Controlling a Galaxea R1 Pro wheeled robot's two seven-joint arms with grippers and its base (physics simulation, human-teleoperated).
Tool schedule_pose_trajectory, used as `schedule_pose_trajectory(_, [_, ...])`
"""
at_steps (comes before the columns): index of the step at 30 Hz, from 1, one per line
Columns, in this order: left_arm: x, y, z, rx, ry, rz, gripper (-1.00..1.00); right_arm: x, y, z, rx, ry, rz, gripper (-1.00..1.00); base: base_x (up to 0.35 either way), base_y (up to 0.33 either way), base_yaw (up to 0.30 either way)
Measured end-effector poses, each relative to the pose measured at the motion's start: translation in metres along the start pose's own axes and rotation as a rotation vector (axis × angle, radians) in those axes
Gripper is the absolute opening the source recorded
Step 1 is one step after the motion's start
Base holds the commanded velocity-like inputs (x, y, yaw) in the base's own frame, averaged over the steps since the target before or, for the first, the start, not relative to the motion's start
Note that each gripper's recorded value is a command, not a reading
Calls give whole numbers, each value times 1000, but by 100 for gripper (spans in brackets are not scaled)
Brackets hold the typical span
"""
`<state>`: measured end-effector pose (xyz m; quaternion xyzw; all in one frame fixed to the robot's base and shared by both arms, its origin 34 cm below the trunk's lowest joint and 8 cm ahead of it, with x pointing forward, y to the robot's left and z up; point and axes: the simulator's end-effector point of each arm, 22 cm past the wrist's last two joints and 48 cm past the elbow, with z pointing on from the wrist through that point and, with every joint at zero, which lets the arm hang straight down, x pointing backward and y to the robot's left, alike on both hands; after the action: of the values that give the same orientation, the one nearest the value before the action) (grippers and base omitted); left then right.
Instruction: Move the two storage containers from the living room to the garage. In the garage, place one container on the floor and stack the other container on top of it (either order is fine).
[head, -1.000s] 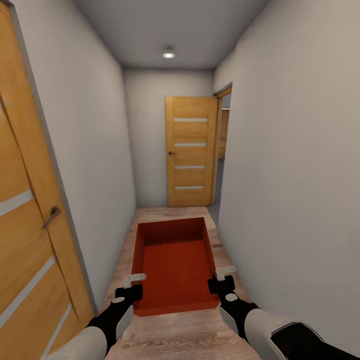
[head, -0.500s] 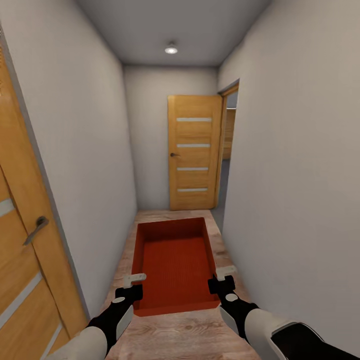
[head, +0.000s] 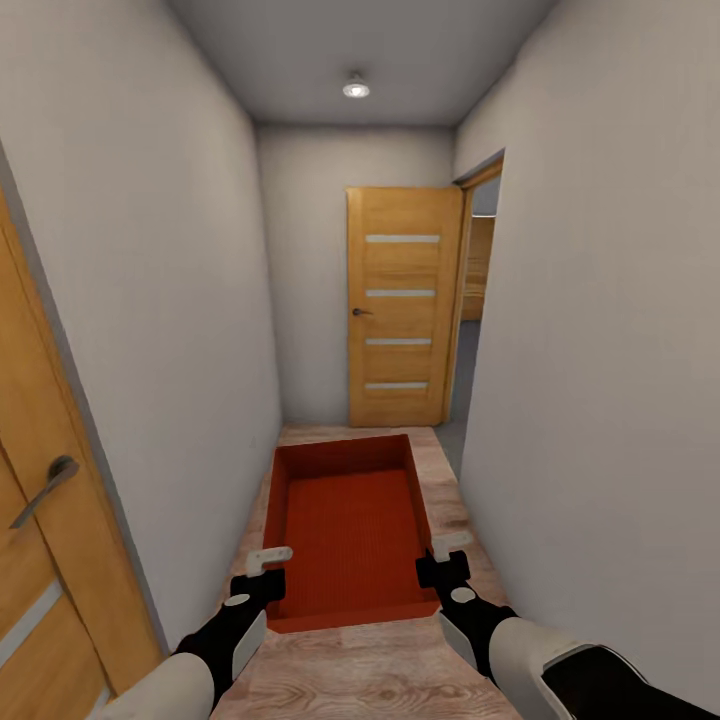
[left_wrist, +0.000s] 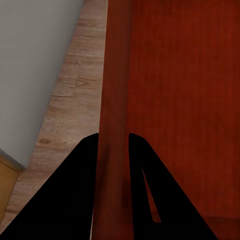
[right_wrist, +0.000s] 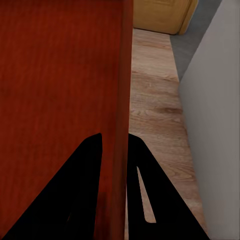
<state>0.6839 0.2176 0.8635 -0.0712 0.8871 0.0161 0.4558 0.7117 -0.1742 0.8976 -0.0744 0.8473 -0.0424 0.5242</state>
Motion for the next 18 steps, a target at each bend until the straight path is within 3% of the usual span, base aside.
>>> schedule_pose_trajectory(18, [0,0,0,0,0,0,-100,0,0,0,-1,0,0,-100,322,0,0])
